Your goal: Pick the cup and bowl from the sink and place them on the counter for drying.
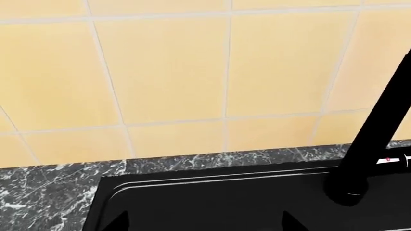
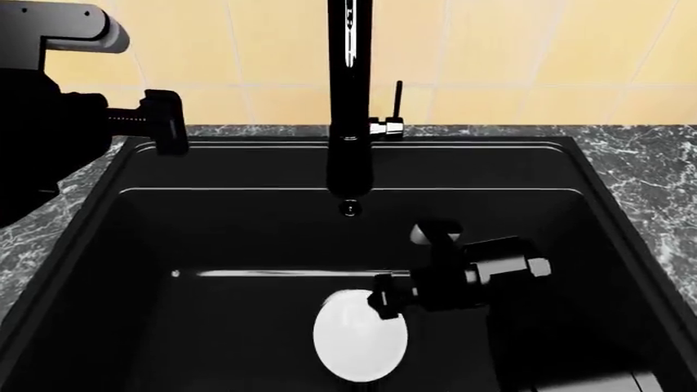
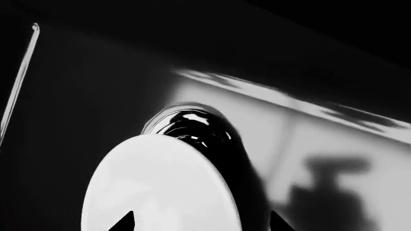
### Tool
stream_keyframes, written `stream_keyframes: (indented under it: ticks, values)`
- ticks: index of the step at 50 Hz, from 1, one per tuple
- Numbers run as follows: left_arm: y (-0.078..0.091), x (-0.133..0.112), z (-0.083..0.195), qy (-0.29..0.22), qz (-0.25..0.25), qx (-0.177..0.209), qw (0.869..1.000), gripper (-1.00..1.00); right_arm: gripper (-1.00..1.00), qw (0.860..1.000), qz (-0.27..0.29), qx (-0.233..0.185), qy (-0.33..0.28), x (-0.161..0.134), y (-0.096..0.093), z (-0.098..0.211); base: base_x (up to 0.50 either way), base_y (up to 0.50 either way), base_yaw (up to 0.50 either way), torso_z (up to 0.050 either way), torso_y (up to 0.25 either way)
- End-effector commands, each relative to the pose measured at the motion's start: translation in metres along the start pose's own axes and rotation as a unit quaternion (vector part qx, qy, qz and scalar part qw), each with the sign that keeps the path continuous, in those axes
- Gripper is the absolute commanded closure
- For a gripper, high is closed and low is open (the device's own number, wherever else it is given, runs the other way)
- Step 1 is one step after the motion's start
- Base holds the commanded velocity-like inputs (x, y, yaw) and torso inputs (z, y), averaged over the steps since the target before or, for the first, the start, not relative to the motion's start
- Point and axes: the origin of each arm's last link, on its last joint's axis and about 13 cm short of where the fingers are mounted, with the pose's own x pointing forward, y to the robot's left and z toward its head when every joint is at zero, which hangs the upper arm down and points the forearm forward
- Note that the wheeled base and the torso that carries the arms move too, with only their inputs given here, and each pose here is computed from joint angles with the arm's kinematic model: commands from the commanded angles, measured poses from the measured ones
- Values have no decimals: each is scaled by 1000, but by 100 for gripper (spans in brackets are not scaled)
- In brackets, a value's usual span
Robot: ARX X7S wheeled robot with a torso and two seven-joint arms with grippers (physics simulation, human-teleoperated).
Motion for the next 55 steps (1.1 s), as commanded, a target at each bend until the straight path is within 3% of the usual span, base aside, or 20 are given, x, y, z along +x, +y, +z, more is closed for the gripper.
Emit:
stream_keyframes:
  ticks: [1,14,31,32,54,55]
  values:
    - [0,-4,4,-5,-11,-10,1000,-100,-100,1000,2,-7,8,3,3,0,0,0,0,14,-76]
    - [2,-6,2,-9,-10,-15,1000,-100,-100,1000,10,-6,24,16,0,-19,0,0,0,13,-72]
    - [4,-8,3,-9,0,-13,1000,-100,-100,999,22,-26,10,19,0,-18,0,0,0,6,-31]
    - [4,-8,4,-9,0,-13,1000,-100,100,999,18,-31,4,20,-1,-18,0,0,0,0,0]
    - [5,-9,6,-6,5,-19,1000,-100,100,997,29,-43,-53,9,-6,-2,0,0,0,0,0]
    - [5,-8,4,-7,22,1,1000,-100,100,997,29,-49,-58,7,-7,0,0,0,0,0,0]
